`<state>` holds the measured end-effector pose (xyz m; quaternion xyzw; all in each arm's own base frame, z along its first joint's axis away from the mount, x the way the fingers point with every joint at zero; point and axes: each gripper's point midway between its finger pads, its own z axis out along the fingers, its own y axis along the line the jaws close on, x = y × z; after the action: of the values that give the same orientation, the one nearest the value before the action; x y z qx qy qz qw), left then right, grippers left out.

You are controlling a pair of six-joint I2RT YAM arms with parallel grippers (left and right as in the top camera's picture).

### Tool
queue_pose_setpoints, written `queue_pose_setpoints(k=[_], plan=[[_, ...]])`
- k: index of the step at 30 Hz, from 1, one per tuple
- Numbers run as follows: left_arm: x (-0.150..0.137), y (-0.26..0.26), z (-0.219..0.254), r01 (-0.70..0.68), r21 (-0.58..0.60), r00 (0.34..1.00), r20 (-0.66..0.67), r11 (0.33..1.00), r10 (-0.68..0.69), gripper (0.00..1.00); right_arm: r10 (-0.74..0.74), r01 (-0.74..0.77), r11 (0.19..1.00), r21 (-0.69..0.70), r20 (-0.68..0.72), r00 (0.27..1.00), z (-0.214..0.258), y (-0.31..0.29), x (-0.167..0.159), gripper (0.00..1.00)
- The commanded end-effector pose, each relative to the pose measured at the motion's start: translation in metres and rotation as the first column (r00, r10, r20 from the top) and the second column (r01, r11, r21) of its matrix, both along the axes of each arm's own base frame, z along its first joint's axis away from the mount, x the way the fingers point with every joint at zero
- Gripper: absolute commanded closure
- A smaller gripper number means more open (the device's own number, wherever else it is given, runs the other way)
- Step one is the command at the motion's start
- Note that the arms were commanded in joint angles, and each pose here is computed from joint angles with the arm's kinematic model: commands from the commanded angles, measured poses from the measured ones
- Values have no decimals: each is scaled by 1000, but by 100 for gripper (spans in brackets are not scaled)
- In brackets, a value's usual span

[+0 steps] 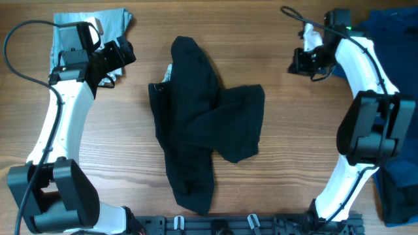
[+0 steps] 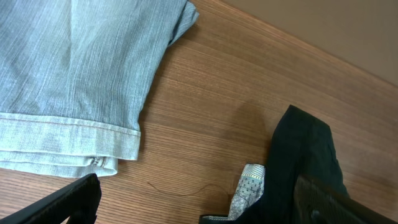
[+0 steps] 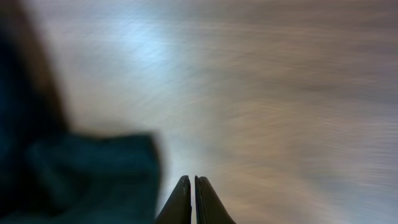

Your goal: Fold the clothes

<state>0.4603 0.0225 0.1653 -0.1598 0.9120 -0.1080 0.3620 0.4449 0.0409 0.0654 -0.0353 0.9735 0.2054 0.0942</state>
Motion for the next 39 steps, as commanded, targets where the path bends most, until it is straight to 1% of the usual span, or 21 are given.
queue_pose_setpoints(k=[1,4,5,8,9,11,13,14,16,18,20,23,26,28,30,31,33,34,36,39], plan=[[-1,-5,2,13,-18,1000,3,1000,-13,0,168,-166,974,157,-1,986,-1,63,-23,96],[-3,-6,0,12,-21,1000,-9,1000,-12,0,261,-256,956,146,-12,965,-29,99,-45,96],[-4,-6,-1,11,-22,1000,-17,1000,-12,0,282,-278,954,113,-18,959,-41,105,-51,96],[-7,-6,-6,10,-24,999,-38,1000,-11,0,241,-243,970,-22,-67,968,-71,102,-60,96],[-8,-6,-8,10,-24,999,-47,1000,-11,0,235,-239,970,-51,-76,969,-79,100,-63,96],[-9,-4,-16,7,-26,997,-73,1000,-8,0,231,-235,970,-62,-74,970,-89,99,-67,96],[-8,-4,-24,6,-28,996,-91,1000,-9,0,203,-209,971,-116,-67,977,-99,90,-66,96],[-8,-4,-27,6,-29,995,-97,1000,-9,0,174,-183,970,-161,-67,982,-104,82,-64,96],[-8,-4,-33,6,-31,994,-111,999,-9,0,124,-137,945,-295,-64,990,-117,58,-57,96],[-8,-4,-36,6,-31,993,-117,999,-9,0,94,-106,923,-370,-51,994,-124,45,-51,96],[-8,-4,-36,5,-32,993,-117,999,-9,0,70,-64,894,-443,-4,998,-128,28,-38,96],[-7,-4,-36,5,-31,993,-116,999,-9,0,38,-6,876,-482,57,998,-128,12,-21,96],[-7,-5,-40,6,-40,992,-126,999,-11,0,-30,111,853,-511,165,986,-120,-20,6,95],[-7,-11,-45,29,-73,990,-135,997,-39,0,-60,158,851,-501,206,977,-117,-33,16,92],[-7,-22,-54,65,-129,985,-151,990,-84,0,-101,216,848,-484,253,962,-113,-51,28,92],[-8,-32,-60,118,-167,978,-153,979,-144,0,-108,226,859,-460,268,957,-111,-55,32,93],[-9,-57,-67,257,-249,948,-121,934,-294,0,-93,206,885,-418,275,957,-111,-53,35,94],[-10,-93,-81,426,-353,881,-50,833,-471,2,-86,201,893,-401,286,954,-109,-47,38,96],[-11,-112,-93,497,-376,839,-20,782,-543,7,-77,187,908,-374,290,954,-109,-40,40,96],[-11,-146,-115,577,-378,782,1,724,-623,12,-71,171,925,-339,288,955,-109,-32,40,96]])
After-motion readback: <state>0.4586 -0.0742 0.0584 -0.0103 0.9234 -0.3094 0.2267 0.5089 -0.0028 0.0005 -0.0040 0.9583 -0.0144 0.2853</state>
